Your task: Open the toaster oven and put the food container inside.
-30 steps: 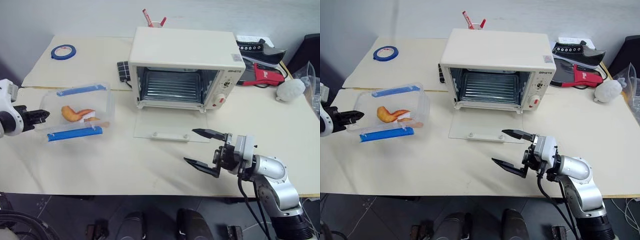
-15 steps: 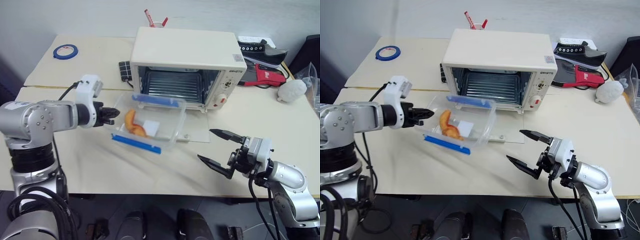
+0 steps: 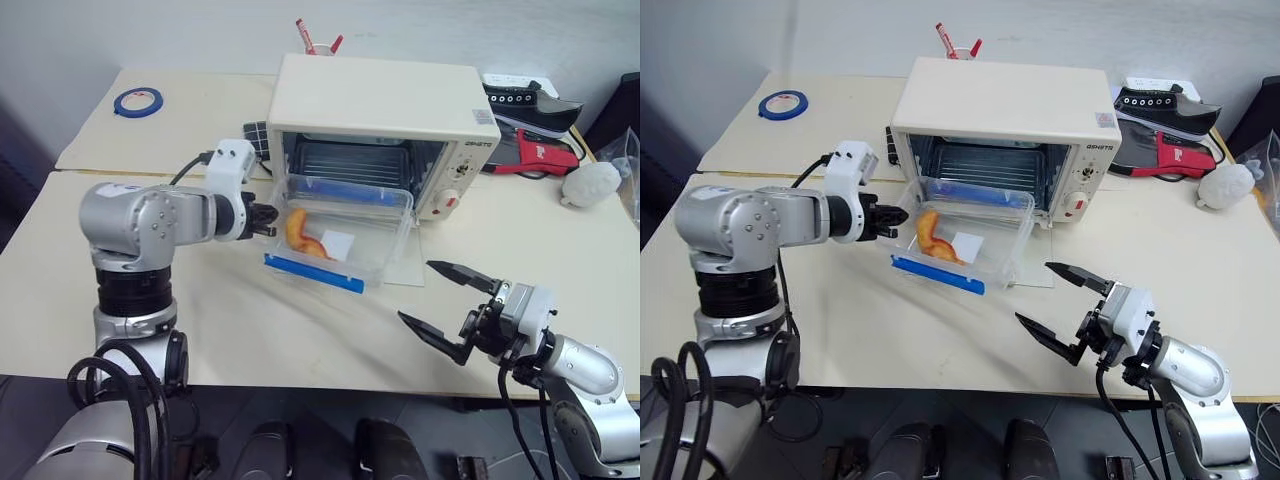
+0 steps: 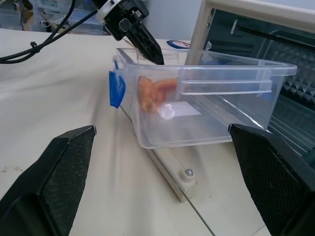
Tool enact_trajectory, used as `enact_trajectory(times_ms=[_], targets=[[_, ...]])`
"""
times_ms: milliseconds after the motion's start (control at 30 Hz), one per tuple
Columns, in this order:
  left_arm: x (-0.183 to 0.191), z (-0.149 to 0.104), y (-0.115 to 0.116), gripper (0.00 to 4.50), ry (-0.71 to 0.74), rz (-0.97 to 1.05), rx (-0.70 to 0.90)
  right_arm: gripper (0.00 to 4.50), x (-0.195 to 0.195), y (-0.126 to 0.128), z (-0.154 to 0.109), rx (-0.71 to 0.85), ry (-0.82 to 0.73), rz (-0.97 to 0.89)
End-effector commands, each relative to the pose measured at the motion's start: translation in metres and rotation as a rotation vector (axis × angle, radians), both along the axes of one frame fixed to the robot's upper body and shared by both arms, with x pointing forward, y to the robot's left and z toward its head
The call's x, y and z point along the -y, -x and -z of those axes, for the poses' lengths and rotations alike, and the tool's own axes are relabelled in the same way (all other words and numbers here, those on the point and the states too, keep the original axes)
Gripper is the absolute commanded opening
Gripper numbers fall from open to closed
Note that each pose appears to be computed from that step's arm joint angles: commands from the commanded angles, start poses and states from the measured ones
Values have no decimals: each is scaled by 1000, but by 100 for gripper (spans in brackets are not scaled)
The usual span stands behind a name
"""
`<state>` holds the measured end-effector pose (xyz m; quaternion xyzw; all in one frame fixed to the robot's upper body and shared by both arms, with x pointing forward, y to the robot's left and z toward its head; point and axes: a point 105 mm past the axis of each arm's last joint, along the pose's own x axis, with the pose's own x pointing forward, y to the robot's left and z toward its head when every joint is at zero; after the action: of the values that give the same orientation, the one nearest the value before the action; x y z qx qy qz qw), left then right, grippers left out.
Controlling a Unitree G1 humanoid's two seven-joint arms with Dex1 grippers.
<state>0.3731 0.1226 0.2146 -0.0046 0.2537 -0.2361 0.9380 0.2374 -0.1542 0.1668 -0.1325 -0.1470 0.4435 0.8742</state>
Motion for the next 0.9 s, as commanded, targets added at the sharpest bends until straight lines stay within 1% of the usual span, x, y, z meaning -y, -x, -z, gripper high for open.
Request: enact_trajectory(times_ms=[33, 67, 133, 167, 233, 367, 467, 567, 600, 667, 700, 767, 867, 900], targets=[[7, -9, -3, 7, -7, 9, 51, 450, -2, 6, -13, 65, -9, 9], [7, -9, -3, 7, -10, 7, 53, 450, -2, 6, -13, 66, -10, 12], [10, -8, -3, 78, -14, 19, 58, 450, -1, 6, -13, 66, -12, 24], [14, -10, -2, 99, -5, 35, 66, 450, 1, 7, -13, 67, -12, 31], [19, -12, -1, 160, 8, 53, 79, 450, 2, 7, -13, 67, -11, 39], [20, -26, 2, 267, 56, 109, 149, 450, 9, 5, -16, 59, -6, 67], [9, -40, 8, 267, 110, 173, 217, 450, 15, 3, -27, 41, -46, 94], [-14, -44, 15, 267, 83, 236, 261, 450, 12, 11, -28, -42, -47, 37], [-24, -44, 19, 270, 85, 271, 267, 432, 9, 15, -24, -95, -29, 6], [-42, -41, 24, 272, 74, 319, 269, 390, 3, 23, -17, -181, 4, -42], [-52, -38, 26, 242, 61, 336, 280, 346, -2, 26, -13, -220, 16, -59], [-73, -25, 32, 221, 54, 379, 283, 294, -19, 34, 0, -298, 61, -123], [-83, -11, 43, 130, 31, 505, 341, 194, -38, 40, 12, -361, 93, -176], [-80, -1, 52, 103, 4, 594, 370, 162, -46, 40, 16, -372, 95, -188]])
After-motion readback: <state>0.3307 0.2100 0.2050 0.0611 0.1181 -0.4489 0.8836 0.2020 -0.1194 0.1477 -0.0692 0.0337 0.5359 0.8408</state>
